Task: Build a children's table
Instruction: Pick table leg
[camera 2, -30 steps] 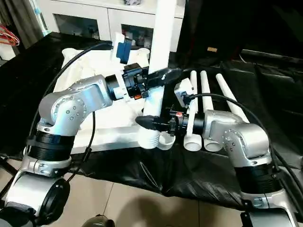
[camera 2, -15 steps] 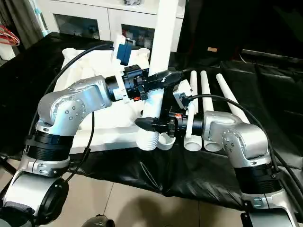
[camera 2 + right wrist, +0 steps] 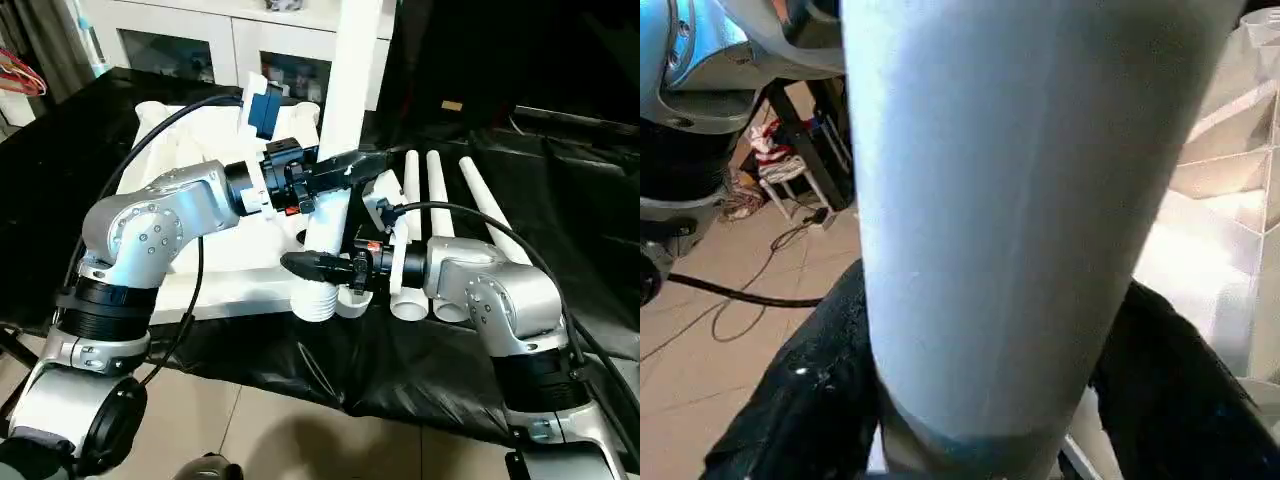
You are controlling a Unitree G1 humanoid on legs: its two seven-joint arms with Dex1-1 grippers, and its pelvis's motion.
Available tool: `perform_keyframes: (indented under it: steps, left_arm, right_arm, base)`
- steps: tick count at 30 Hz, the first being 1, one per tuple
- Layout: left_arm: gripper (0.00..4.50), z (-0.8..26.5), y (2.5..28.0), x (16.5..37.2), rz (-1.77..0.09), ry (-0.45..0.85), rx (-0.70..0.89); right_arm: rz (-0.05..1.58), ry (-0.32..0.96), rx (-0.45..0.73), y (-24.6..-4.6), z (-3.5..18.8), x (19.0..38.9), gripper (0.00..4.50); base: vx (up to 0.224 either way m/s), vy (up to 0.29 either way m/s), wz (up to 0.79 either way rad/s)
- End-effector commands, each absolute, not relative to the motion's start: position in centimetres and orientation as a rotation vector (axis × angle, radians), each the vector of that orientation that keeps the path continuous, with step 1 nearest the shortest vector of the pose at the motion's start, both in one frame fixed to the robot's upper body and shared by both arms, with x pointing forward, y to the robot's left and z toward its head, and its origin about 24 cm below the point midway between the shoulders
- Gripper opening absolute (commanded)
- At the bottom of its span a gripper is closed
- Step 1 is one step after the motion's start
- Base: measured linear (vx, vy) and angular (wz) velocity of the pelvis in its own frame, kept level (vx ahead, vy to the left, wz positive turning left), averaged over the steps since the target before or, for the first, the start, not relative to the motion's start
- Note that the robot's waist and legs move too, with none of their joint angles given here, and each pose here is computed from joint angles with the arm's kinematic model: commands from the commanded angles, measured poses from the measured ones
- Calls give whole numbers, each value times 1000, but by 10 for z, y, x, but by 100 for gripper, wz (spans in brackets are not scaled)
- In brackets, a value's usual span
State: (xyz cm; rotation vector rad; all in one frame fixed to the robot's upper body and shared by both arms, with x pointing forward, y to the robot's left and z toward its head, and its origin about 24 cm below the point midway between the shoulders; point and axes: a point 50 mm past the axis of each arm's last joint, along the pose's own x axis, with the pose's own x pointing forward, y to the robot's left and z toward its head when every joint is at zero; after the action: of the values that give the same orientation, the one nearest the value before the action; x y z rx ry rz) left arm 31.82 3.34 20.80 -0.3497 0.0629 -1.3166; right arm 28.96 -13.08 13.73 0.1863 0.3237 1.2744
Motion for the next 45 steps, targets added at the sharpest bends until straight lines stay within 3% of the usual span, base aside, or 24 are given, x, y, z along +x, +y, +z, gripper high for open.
perform_keyframes:
  steps: [1, 4, 10, 11, 15, 23, 26, 29, 35, 37, 42, 45]
  left_arm:
    - [184, 214, 30, 314, -1353, 39, -332]
    - [184, 214, 30, 315, -1356, 39, -333]
    - [184, 214, 30, 315, -1351, 39, -328]
    - [240, 213, 30, 318, -1317, 48, -312]
    - [289, 213, 31, 321, -1304, 54, -340]
    - [301, 240, 37, 329, -1214, -79, -443]
    - [301, 254, 50, 343, -1026, -190, -397]
    - [301, 260, 65, 351, -932, -216, -319]
    - [301, 236, 91, 353, -888, -149, -13]
    - [301, 205, 98, 349, -933, -57, 153]
    - [301, 181, 97, 346, -958, 16, 151]
    - [301, 178, 95, 363, -801, 51, 26]
  right_arm:
    - [1273, 324, 173, -131, 137, 288, 253]
    - [1279, 325, 177, -132, 138, 288, 218]
    - [1282, 326, 181, -132, 138, 287, 191]
    - [1280, 325, 182, -132, 137, 287, 191]
    - [1279, 323, 182, -131, 137, 287, 189]
    - [1227, 284, 201, -128, 135, 288, 189]
    - [1111, 227, 227, -131, 137, 298, 189]
    - [1016, 207, 190, -135, 135, 304, 189]
    - [800, 169, 131, -146, 130, 317, 188]
    - [666, 124, 118, -153, 128, 327, 188]
    - [641, 107, 135, -155, 127, 328, 188]
    - [695, 84, 148, -147, 126, 323, 188]
  base:
    - [0, 0, 0]
    - [0, 0, 0]
    - [0, 0, 0]
    - [0, 0, 0]
    - [0, 0, 0]
    - [0, 0, 0]
    - [0, 0, 0]
    - [0, 0, 0]
    - [0, 0, 0]
    - [0, 0, 0]
    - [0, 0, 0]
    - [0, 0, 0]
